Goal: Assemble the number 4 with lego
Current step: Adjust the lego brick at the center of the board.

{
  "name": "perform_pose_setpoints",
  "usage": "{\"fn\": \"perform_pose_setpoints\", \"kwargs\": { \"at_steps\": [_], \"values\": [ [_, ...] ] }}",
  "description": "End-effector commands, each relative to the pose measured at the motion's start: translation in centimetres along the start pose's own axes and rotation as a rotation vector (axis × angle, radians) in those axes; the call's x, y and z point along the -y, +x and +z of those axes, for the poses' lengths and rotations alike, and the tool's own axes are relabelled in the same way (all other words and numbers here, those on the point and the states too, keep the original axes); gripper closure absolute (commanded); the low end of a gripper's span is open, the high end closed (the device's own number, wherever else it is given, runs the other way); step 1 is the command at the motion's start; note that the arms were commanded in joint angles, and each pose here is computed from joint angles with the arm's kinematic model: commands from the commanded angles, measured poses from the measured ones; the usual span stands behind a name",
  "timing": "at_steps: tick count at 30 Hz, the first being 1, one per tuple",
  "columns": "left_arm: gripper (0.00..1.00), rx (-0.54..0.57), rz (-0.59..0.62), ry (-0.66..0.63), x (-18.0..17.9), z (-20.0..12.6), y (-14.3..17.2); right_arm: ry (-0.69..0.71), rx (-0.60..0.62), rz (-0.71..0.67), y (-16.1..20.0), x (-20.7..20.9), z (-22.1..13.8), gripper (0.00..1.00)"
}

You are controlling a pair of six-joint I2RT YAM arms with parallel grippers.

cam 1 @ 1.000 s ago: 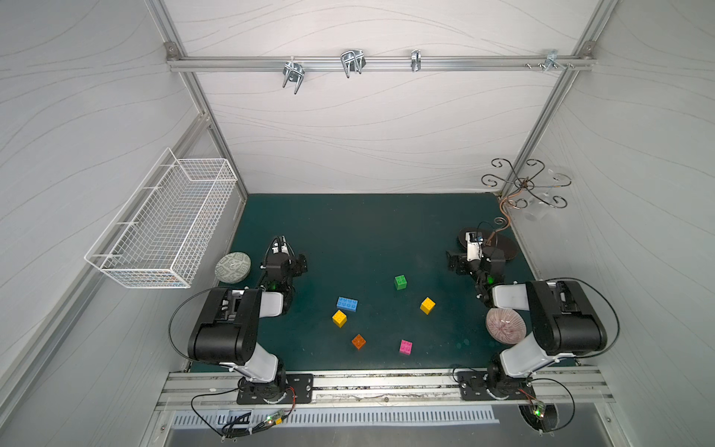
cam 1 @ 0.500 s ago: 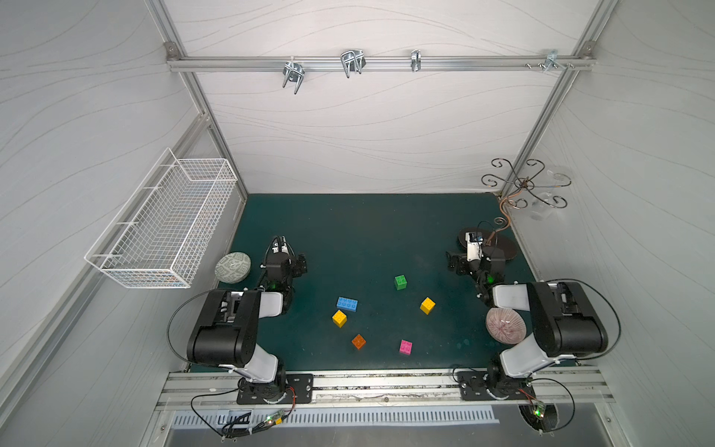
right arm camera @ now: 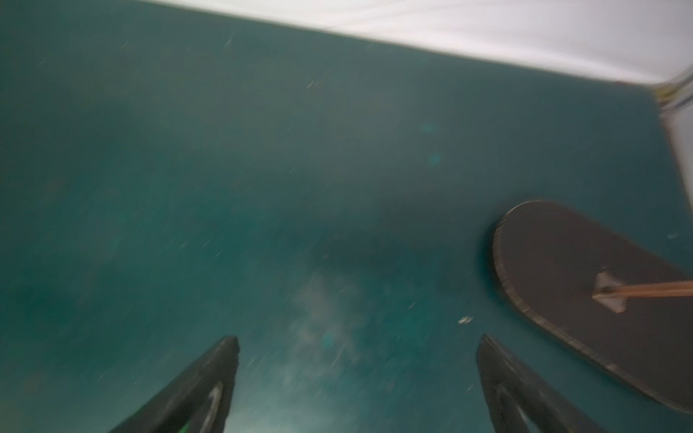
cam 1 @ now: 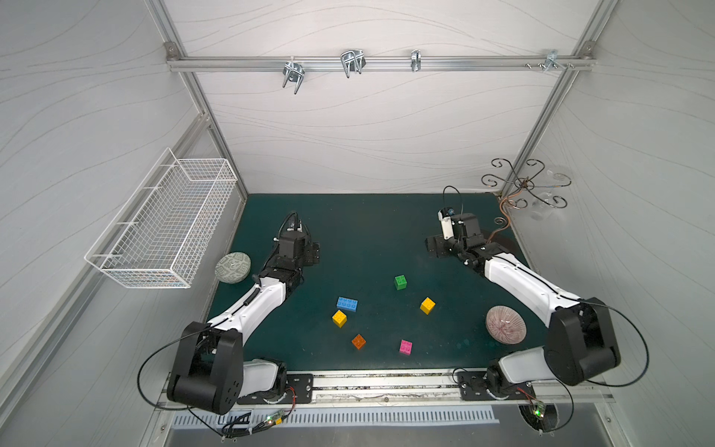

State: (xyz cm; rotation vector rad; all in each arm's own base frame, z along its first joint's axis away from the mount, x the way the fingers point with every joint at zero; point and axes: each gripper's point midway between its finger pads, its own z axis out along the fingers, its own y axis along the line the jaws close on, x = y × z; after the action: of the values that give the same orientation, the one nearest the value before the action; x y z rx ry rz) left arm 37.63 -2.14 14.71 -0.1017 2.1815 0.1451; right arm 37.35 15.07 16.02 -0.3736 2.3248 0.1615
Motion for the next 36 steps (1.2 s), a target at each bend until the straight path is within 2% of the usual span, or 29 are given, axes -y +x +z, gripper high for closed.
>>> {"fn": "perform_pose_setpoints", "kwargs": {
  "at_steps": [1, 7, 12, 18, 27, 36],
  "values": [
    [0.02, -0.106, -0.067, 0.024, -0.1, -1.8, 1.4, -0.093, -0.268, 0.015, 5.6, -3.2, -2.2, 0.01],
    [0.02, -0.154, -0.162, 0.164, 1.8, -4.0, 2.8, -0.208, -0.452, 0.032, 8.8, -8.5, -2.9, 0.01],
    [0.01, -0.161, -0.2, 0.238, 2.9, -5.0, 3.3, -0.249, -0.505, 0.003, 9.9, -11.7, -2.2, 0.01],
    [0.01, -0.162, -0.218, 0.256, 3.3, -4.8, 3.1, -0.205, -0.538, -0.015, 10.5, -12.6, 0.3, 0.03],
    [0.01, -0.164, -0.225, 0.252, 3.3, -4.6, 3.1, -0.195, -0.574, -0.048, 10.3, -13.6, 3.7, 0.2],
    [0.01, -0.17, -0.226, 0.249, 3.3, -4.4, 3.1, -0.156, -0.622, -0.033, 11.3, -13.8, 5.0, 0.5]
  ]
}}
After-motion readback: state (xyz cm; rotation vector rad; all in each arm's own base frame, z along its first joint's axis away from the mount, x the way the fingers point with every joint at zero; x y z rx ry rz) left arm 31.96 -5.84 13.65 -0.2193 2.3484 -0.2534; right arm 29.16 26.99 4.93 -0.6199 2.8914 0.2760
